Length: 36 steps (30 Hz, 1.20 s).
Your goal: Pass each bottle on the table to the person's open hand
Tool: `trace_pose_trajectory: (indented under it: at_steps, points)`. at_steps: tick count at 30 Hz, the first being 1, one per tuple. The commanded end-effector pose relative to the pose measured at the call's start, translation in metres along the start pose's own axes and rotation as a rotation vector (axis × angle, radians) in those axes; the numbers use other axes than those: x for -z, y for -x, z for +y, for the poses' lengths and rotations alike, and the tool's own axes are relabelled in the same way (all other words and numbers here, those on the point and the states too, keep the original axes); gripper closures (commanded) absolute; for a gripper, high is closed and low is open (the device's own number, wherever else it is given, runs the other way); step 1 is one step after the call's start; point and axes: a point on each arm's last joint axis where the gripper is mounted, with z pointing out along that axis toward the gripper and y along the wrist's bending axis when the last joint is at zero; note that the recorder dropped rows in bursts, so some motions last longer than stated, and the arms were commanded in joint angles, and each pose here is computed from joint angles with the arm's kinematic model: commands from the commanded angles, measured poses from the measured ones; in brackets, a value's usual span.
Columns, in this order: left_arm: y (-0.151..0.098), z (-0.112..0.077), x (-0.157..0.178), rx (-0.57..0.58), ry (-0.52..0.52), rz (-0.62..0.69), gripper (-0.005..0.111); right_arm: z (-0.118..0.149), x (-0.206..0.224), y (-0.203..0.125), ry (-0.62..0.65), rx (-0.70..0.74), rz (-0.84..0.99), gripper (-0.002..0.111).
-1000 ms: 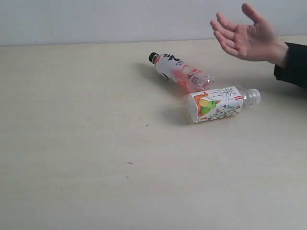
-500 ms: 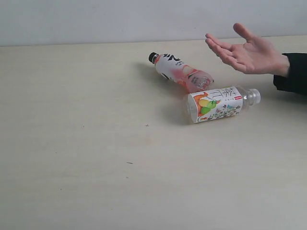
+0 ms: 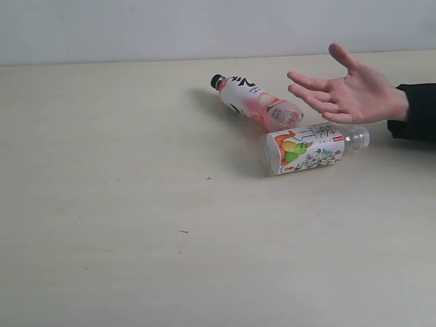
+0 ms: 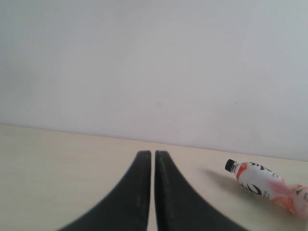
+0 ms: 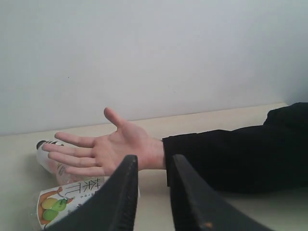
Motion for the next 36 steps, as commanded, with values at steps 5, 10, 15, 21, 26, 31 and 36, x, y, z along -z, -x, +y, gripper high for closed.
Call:
trace_pose_trajectory:
  at_steps: [5,10,15,21,26,31,36]
  points:
    - [0.001,0.000,0.001,-0.003,-0.002,-0.010,0.101,0.000,0.000,0.000,0.006,0.002,-0.006,0.083]
    - [0.001,0.000,0.001,-0.003,-0.002,-0.010,0.101,0.000,0.000,0.000,0.006,0.002,-0.006,0.083]
    - [0.001,0.000,0.001,-0.003,-0.002,-0.010,0.101,0.000,0.000,0.000,0.006,0.000,-0.006,0.083]
    - [0.004,-0.001,0.001,-0.011,-0.012,-0.050,0.101,0.000,0.000,0.000,0.006,0.002,-0.006,0.083]
    - [0.014,-0.003,0.002,0.396,-0.069,-0.147,0.101,0.000,0.000,0.000,0.006,0.000,-0.006,0.083]
    - [0.023,-0.006,0.004,0.499,-0.126,-0.235,0.101,0.000,0.000,0.000,0.006,0.002,-0.006,0.083]
    - [0.040,-0.009,0.010,0.502,-0.222,-0.419,0.101,0.000,0.000,0.000,0.006,0.002,-0.006,0.083]
